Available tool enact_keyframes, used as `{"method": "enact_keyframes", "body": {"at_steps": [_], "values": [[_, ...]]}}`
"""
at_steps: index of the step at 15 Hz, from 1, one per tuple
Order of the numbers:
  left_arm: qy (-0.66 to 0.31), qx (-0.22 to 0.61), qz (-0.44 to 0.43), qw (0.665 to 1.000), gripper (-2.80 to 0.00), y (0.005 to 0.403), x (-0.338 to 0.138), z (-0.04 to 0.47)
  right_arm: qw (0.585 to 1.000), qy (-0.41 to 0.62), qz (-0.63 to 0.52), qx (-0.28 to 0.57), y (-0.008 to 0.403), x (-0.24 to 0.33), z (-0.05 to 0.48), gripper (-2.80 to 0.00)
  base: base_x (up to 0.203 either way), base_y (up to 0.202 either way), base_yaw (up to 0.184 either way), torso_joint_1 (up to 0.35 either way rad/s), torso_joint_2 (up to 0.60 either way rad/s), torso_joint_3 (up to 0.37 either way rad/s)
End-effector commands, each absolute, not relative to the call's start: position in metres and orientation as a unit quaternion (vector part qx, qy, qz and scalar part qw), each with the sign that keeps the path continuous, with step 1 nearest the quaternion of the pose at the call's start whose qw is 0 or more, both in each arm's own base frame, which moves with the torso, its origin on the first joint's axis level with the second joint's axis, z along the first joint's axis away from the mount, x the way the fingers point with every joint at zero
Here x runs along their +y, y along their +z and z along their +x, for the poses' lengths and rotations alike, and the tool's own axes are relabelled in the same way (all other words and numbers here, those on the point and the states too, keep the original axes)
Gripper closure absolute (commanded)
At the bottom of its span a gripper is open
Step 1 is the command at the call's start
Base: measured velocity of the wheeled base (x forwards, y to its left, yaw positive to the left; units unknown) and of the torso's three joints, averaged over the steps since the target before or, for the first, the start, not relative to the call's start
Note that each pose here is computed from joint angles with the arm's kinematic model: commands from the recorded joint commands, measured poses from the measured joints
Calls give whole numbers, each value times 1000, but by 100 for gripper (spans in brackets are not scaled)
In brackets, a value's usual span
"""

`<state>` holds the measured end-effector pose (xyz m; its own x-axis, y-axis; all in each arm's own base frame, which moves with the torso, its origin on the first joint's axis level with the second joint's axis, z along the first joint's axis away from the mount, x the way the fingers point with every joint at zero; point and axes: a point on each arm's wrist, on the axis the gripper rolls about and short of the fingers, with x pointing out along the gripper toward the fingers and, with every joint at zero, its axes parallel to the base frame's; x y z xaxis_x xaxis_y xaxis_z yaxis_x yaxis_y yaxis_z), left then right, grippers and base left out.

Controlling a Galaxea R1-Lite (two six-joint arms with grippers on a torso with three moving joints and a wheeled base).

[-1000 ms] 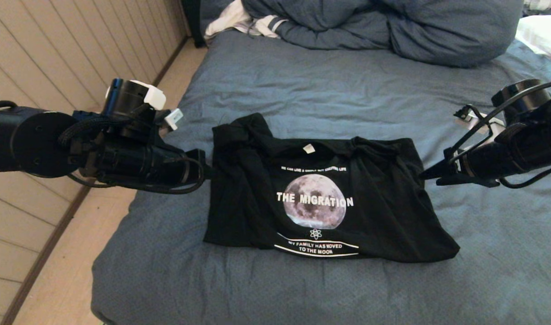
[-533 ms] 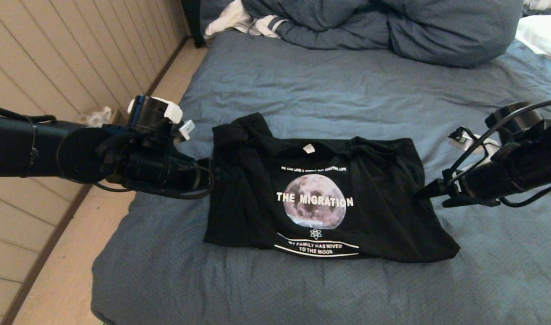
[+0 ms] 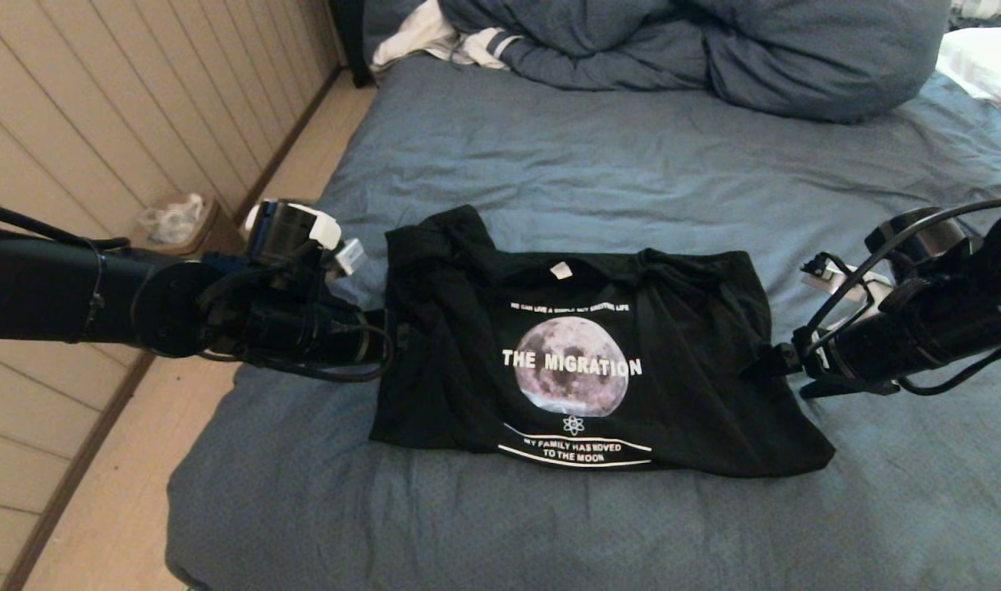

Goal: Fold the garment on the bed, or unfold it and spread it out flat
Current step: Fold the black T-shirt

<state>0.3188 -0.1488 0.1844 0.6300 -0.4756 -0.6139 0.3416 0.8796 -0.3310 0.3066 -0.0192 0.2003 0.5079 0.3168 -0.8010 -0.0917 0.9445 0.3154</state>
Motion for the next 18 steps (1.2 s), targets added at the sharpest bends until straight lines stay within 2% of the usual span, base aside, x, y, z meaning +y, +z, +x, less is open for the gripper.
{"method": "enact_keyframes", "body": {"at_steps": [1,8,12,13,14,18], "values": [[-230,364,-85,899,-280,178,-150,323,854,119,120,492,193,-19,310,-280,0,0,0,0,0,0],[-247,348,-37,903,-280,146,-157,339,844,133,116,507,179,-10,316,-280,0,0,0,0,0,0],[-249,326,-20,912,-280,150,-153,342,844,137,113,506,175,-6,320,-280,0,0,0,0,0,0],[-249,325,-18,912,-280,150,-152,341,843,138,113,508,174,-6,321,0,0,0,0,0,0,0],[-249,326,-18,912,0,151,-151,340,843,141,113,508,174,-3,321,0,0,0,0,0,0,0],[-257,325,-22,910,0,161,-147,323,840,154,108,508,175,4,317,0,0,0,0,0,0,0]]}}
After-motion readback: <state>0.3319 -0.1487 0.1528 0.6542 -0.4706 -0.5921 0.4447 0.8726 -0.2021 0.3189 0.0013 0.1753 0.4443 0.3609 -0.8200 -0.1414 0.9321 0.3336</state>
